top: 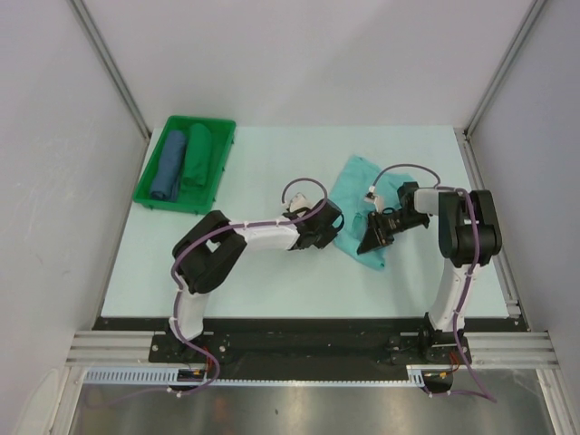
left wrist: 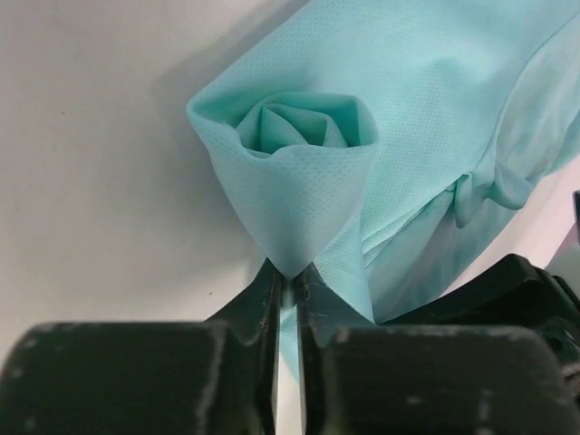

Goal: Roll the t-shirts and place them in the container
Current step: Roll the T-shirt to the center of the board.

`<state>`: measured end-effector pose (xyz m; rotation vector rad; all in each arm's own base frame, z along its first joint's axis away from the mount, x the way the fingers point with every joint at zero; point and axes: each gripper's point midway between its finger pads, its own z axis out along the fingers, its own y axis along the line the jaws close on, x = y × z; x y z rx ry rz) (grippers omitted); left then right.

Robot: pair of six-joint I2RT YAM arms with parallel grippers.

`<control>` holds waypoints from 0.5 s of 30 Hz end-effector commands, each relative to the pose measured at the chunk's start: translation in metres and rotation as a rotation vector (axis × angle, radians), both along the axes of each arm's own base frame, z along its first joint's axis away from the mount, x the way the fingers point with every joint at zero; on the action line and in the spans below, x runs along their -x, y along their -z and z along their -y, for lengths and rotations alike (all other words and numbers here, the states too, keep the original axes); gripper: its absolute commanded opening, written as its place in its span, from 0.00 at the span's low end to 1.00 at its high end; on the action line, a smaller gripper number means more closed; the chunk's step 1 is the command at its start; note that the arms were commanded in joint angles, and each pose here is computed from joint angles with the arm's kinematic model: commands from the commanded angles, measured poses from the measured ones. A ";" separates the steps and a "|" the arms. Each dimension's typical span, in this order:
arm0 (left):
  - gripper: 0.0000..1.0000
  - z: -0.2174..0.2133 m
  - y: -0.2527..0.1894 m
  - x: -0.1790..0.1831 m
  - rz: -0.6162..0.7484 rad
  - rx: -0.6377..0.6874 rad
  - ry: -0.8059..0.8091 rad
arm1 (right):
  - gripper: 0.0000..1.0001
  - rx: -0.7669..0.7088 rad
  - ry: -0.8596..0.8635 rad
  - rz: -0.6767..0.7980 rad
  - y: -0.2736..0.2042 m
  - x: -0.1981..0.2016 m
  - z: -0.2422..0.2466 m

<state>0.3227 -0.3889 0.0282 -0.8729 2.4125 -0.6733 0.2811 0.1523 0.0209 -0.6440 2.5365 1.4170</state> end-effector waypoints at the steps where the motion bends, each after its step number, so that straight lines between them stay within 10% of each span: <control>1: 0.00 -0.013 0.009 0.005 -0.042 -0.088 -0.028 | 0.35 0.108 -0.012 0.118 -0.006 -0.013 0.015; 5: 0.00 -0.017 0.006 0.012 -0.079 -0.117 -0.027 | 0.55 0.188 0.011 0.295 -0.029 -0.029 0.026; 15: 0.00 -0.020 0.005 0.024 -0.156 -0.127 0.020 | 0.63 0.415 0.004 0.948 -0.090 -0.017 0.019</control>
